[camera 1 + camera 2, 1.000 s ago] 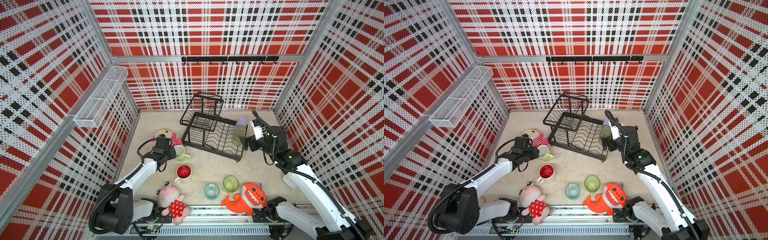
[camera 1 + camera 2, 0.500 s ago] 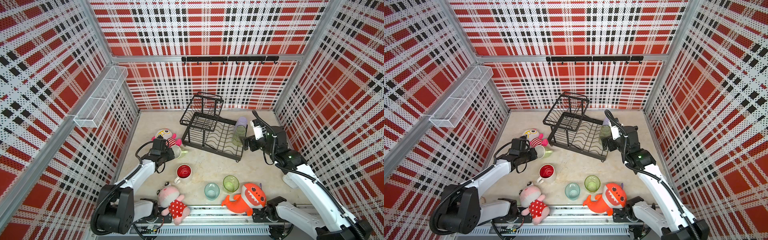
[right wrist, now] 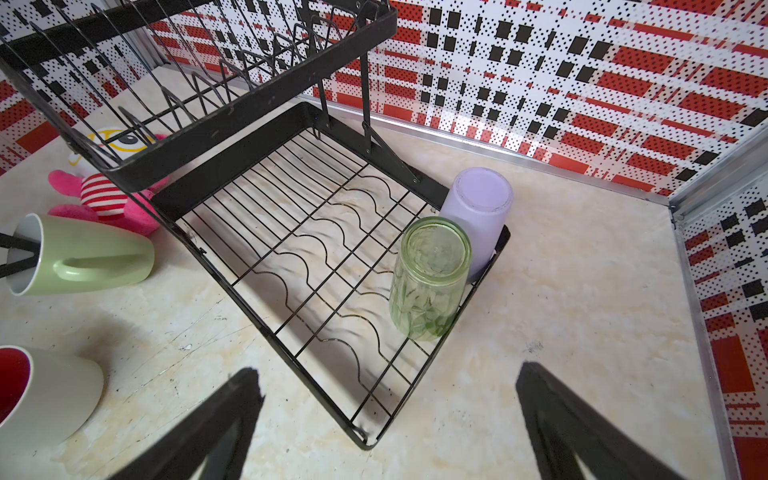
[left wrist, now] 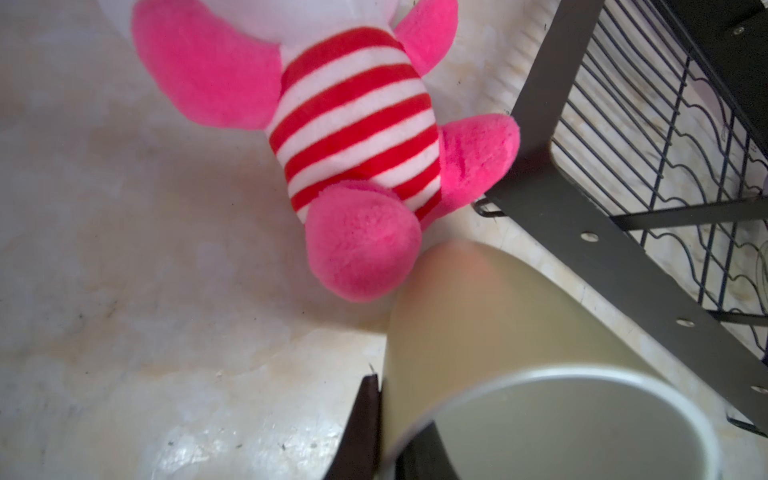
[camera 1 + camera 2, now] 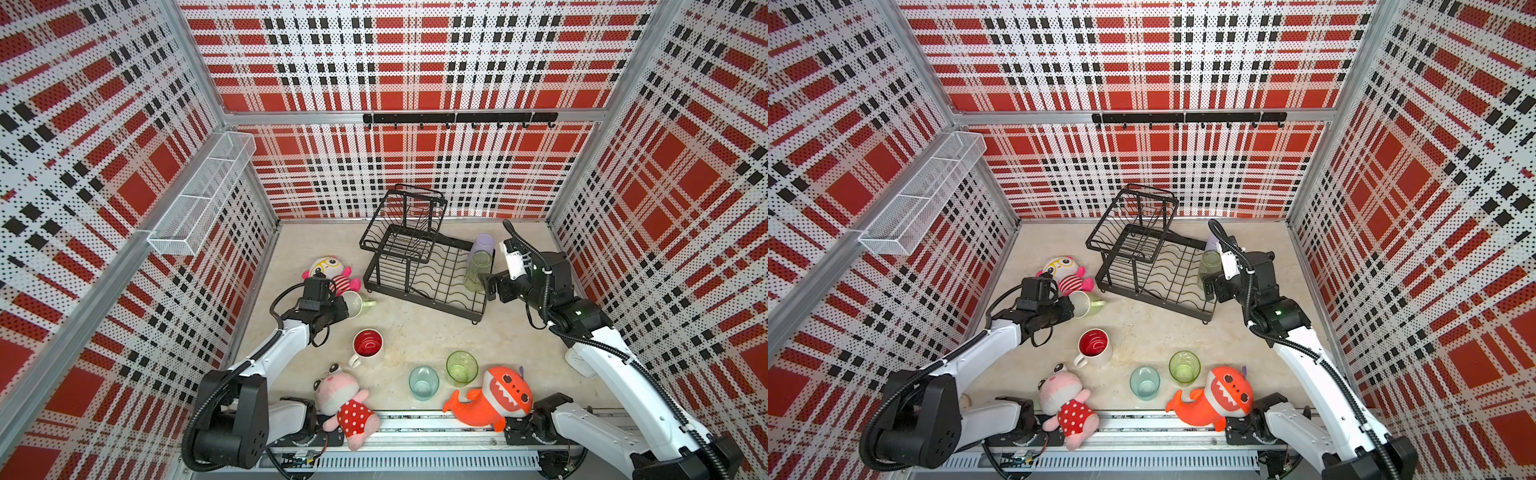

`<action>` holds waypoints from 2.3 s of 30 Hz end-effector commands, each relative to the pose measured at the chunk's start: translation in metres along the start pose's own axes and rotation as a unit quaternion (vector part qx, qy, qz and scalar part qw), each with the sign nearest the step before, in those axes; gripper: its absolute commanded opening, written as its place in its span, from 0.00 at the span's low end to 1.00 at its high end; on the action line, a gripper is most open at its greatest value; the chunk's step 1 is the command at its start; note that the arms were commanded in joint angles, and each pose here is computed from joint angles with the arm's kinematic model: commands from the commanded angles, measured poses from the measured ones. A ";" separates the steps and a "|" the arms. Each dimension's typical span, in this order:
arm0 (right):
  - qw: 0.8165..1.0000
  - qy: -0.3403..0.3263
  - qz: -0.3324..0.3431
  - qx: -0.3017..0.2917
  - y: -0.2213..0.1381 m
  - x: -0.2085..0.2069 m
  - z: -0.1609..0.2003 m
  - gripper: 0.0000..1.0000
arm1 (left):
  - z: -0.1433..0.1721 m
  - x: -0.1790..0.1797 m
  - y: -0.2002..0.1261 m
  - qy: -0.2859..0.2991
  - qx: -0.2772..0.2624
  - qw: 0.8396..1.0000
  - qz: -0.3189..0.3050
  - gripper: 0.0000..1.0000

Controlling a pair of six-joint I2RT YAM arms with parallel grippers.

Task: Load cups into a dish rack
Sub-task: Pick up the cup from the middle-left of the table, then place the cup upside down at the dish rack.

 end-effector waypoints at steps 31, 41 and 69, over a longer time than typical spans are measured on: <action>0.947 0.152 -0.244 -0.140 -0.052 0.025 -0.086 1.00 | -0.005 -0.096 -0.169 0.283 -0.180 0.834 0.438 0.00; 0.907 0.196 -0.364 -0.087 -0.046 0.040 -0.085 1.00 | 0.024 -0.122 -0.209 0.286 -0.326 0.721 0.540 0.00; 0.804 0.284 -0.518 0.064 -0.043 0.061 -0.047 0.99 | 0.056 -0.203 -0.152 0.345 -0.420 0.641 0.543 0.00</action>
Point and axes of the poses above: each gripper's point midway between its finger pads, its own y axis out along the fingers, its own x axis along the line the jaws close on, z = x × y, the point moved 10 cm from there along -y, back along the fingers, and after that the axes turned 4 degrees about -y, right-handed, at the moved point
